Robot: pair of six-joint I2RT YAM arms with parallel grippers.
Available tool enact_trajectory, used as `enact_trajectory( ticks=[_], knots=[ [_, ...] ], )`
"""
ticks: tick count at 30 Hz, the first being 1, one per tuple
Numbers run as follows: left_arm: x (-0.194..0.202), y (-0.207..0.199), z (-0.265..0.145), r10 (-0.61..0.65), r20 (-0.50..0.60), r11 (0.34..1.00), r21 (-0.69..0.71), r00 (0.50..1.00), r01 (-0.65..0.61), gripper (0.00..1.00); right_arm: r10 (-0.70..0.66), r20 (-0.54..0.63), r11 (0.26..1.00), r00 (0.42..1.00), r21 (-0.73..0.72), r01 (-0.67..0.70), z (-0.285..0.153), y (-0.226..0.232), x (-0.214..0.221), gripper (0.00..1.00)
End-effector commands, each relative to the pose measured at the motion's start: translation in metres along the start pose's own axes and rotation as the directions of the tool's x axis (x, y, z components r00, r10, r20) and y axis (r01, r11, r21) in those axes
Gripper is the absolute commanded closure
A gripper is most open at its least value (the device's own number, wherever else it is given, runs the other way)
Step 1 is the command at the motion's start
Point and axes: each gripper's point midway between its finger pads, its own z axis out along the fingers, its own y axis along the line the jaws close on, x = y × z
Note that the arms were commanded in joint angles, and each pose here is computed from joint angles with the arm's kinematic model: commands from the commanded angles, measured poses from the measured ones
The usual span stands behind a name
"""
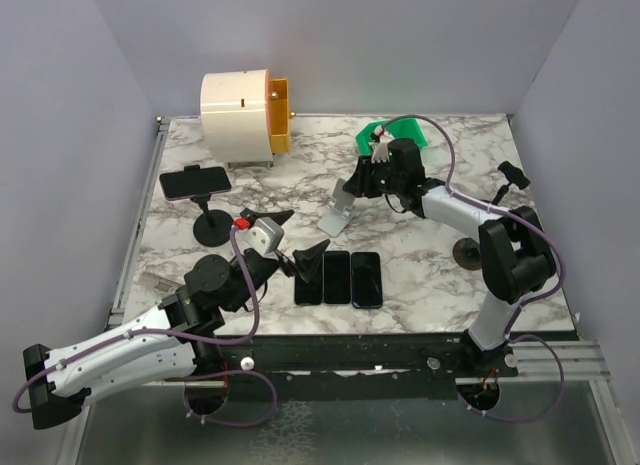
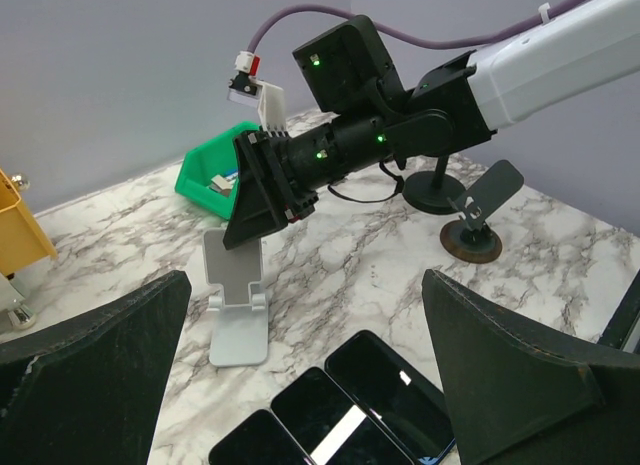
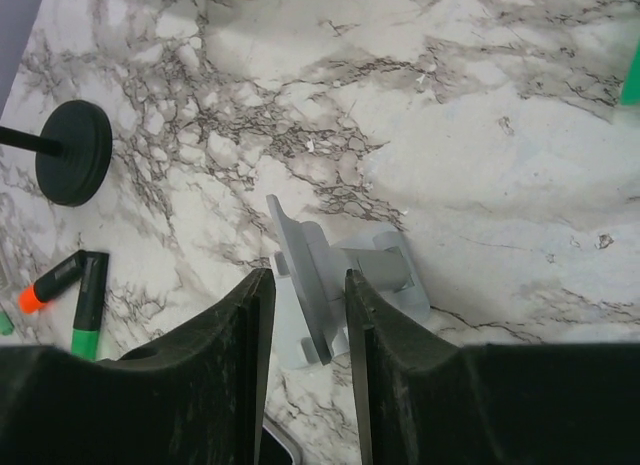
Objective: Remove the phone from the phone stand
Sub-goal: Pick up the phone stand at the center of the board.
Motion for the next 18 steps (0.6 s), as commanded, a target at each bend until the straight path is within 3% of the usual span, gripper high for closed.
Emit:
enact_trajectory(
  ticks=[1,8,18],
  knots=[
    [-0.010,-0.006,0.001,0.003,0.016,0.999,0.032,1.000,-0.003,0.01,-0.014,-0.022,0.999,1.000,0.034,0.015,0.003,-0.007,0.004,0.64],
    [-0.010,-0.008,0.002,0.002,0.014,0.999,0.043,1.000,-0.003,0.01,-0.082,0.041,0.992,0.996,0.098,0.077,-0.018,-0.012,-0.011,0.99],
    [-0.015,-0.012,0.000,-0.018,0.028,0.998,0.065,0.999,0.016,0.01,-0.171,0.137,0.920,0.976,0.376,0.109,-0.090,-0.036,-0.058,1.00]
  ],
)
